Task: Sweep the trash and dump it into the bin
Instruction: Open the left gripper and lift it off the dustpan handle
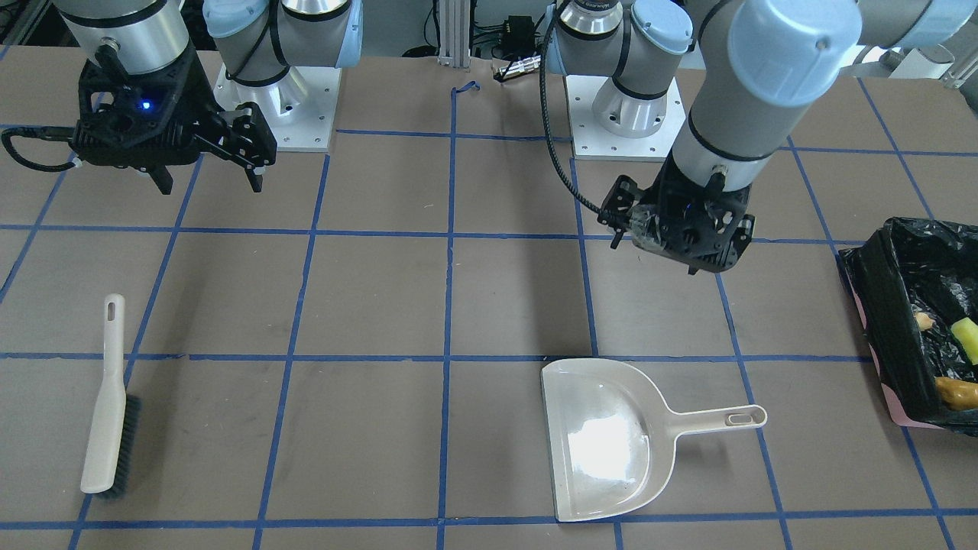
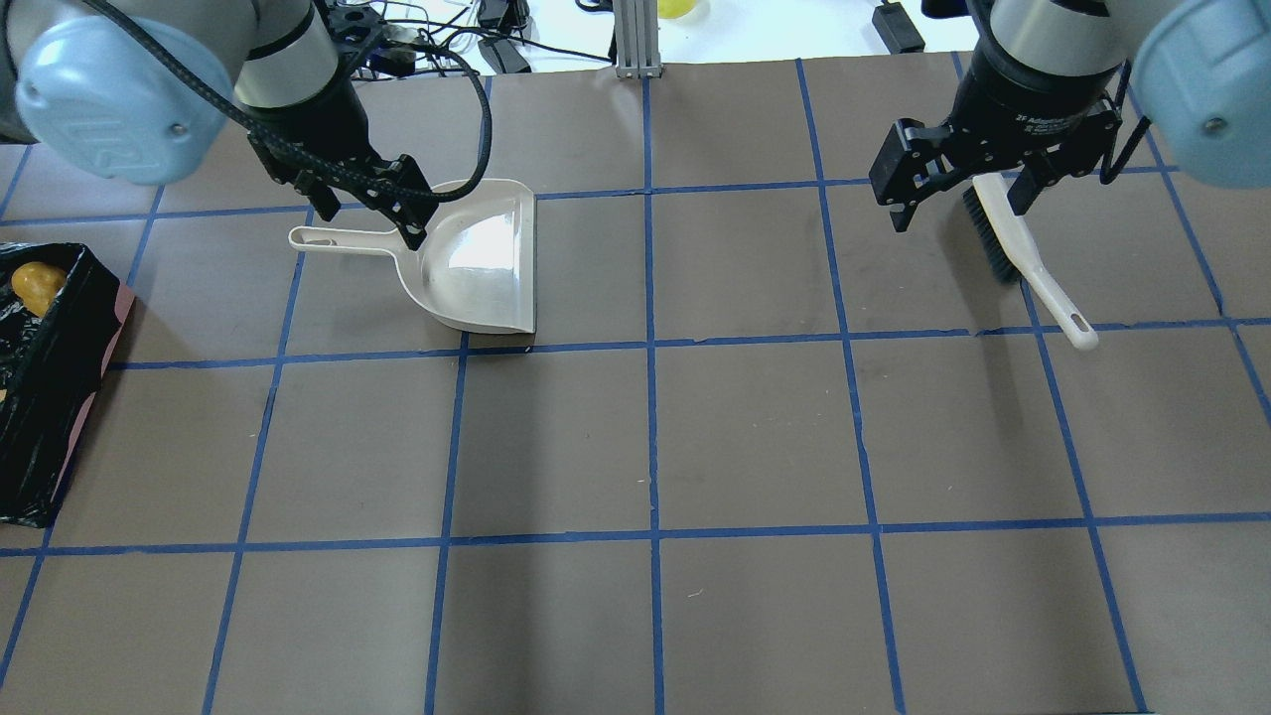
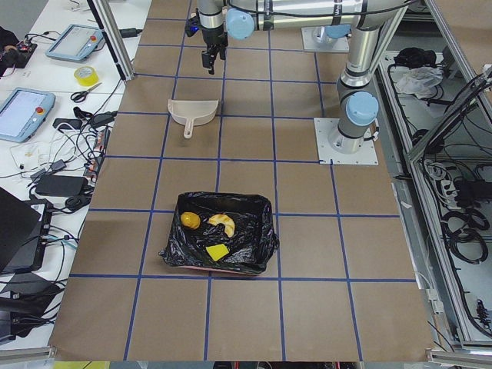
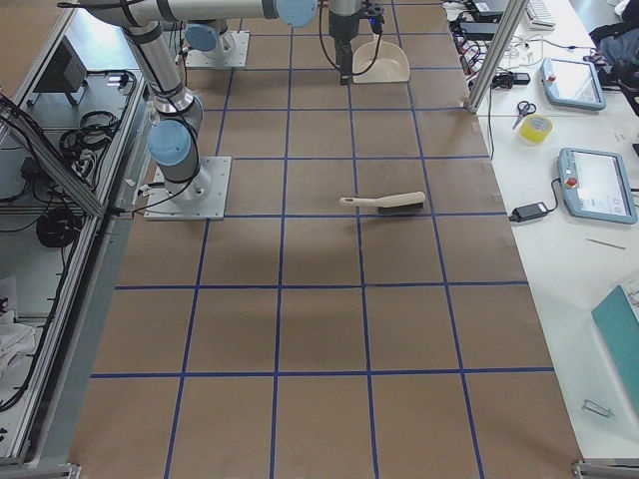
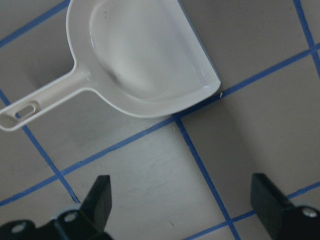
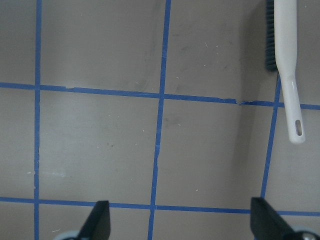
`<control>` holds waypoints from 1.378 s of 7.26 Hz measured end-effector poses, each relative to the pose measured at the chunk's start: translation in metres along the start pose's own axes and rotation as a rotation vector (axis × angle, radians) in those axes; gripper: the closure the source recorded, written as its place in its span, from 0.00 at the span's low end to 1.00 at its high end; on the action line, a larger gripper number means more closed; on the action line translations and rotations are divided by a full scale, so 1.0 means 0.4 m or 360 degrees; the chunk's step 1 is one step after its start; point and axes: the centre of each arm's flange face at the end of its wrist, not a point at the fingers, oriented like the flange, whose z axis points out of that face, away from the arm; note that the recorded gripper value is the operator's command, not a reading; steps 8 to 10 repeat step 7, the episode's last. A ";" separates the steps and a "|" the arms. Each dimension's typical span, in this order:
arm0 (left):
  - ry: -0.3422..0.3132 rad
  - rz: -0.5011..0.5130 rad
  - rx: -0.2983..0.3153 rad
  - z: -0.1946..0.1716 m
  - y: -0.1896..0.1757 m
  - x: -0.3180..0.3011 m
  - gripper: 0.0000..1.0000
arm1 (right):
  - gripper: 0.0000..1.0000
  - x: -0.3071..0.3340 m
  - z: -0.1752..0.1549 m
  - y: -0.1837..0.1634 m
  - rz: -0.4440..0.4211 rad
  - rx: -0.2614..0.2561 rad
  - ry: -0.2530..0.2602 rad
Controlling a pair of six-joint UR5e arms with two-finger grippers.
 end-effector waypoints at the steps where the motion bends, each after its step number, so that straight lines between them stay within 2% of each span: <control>1: 0.0002 -0.0106 -0.0002 -0.052 0.054 0.017 0.00 | 0.00 0.000 0.000 0.001 0.0000 0.0000 0.0001; 4: 0.0127 -0.0213 0.0038 -0.132 0.143 0.052 0.00 | 0.00 -0.002 -0.001 0.003 -0.0002 -0.0005 -0.0001; 10: 0.0100 -0.0212 0.0058 -0.153 0.175 0.055 0.00 | 0.00 -0.003 -0.001 0.005 -0.0003 -0.0009 -0.0006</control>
